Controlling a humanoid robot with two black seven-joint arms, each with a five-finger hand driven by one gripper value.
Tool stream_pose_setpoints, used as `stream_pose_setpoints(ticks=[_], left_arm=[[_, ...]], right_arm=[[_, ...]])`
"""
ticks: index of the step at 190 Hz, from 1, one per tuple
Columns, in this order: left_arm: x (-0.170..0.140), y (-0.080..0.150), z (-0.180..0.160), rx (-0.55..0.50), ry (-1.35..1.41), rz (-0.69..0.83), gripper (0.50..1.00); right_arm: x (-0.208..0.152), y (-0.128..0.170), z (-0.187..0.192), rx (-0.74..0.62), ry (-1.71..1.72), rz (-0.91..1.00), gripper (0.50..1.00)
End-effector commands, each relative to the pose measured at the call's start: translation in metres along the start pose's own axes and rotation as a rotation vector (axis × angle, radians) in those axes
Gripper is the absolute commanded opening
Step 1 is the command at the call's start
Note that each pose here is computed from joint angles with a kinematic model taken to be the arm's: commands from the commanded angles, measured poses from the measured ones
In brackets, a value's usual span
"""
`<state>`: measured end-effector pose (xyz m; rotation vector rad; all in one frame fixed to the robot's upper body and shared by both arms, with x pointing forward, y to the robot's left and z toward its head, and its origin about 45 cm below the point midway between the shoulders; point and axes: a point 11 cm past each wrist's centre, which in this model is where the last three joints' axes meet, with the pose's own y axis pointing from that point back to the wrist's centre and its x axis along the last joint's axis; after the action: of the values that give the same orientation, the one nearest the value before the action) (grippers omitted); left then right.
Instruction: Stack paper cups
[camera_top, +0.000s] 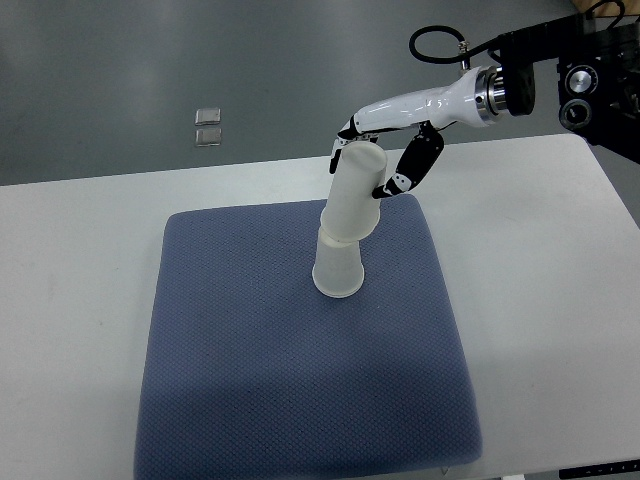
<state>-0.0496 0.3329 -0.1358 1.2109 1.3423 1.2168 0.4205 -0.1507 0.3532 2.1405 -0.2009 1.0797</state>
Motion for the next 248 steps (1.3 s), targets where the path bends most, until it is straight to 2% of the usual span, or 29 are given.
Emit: stream_pose_setpoints(ticks=[1,131,144,149,156,163,169,215,248], left_arm=[[0.0,0.0,0.0,0.0,0.0,0.0,1.0],[0.0,0.0,0.0,0.0,0.0,0.0,1.0],[0.0,0.0,0.0,0.0,0.0,0.0,1.0],[0.0,0.0,0.0,0.0,0.0,0.0,1.0],[0.0,0.0,0.0,0.0,0.0,0.0,1.0],[0.0,0.0,0.0,0.0,0.001,0.0,1.0],[0.0,0.0,0.0,0.0,0.0,0.0,1.0],[0.0,0.0,0.0,0.0,0.0,0.0,1.0],[0.0,0.0,0.0,0.0,0.0,0.0,1.0]], right_arm=[[-0.002,-0.007,-0.001,0.004,-0.003,-0.007,0.656],[-0.024,-0.035,0.005,-0.011,-0.053,-0.035,0.668],[-0.025,-0.036,0.006,-0.011,-0.055,-0.035,0.699],[-0.024,-0.036,0.005,-0.009,-0.054,-0.031,0.756],[-0.024,-0.036,0.005,-0.008,-0.055,-0.026,0.805],[-0.023,-0.037,0.004,-0.003,-0.055,-0.013,0.876],[-0.022,-0.039,0.002,0.004,-0.056,-0.007,0.903],[-0.019,-0.036,0.013,0.006,-0.127,0.046,0.907],[-0.016,-0.028,0.044,0.028,-0.413,0.134,0.907]])
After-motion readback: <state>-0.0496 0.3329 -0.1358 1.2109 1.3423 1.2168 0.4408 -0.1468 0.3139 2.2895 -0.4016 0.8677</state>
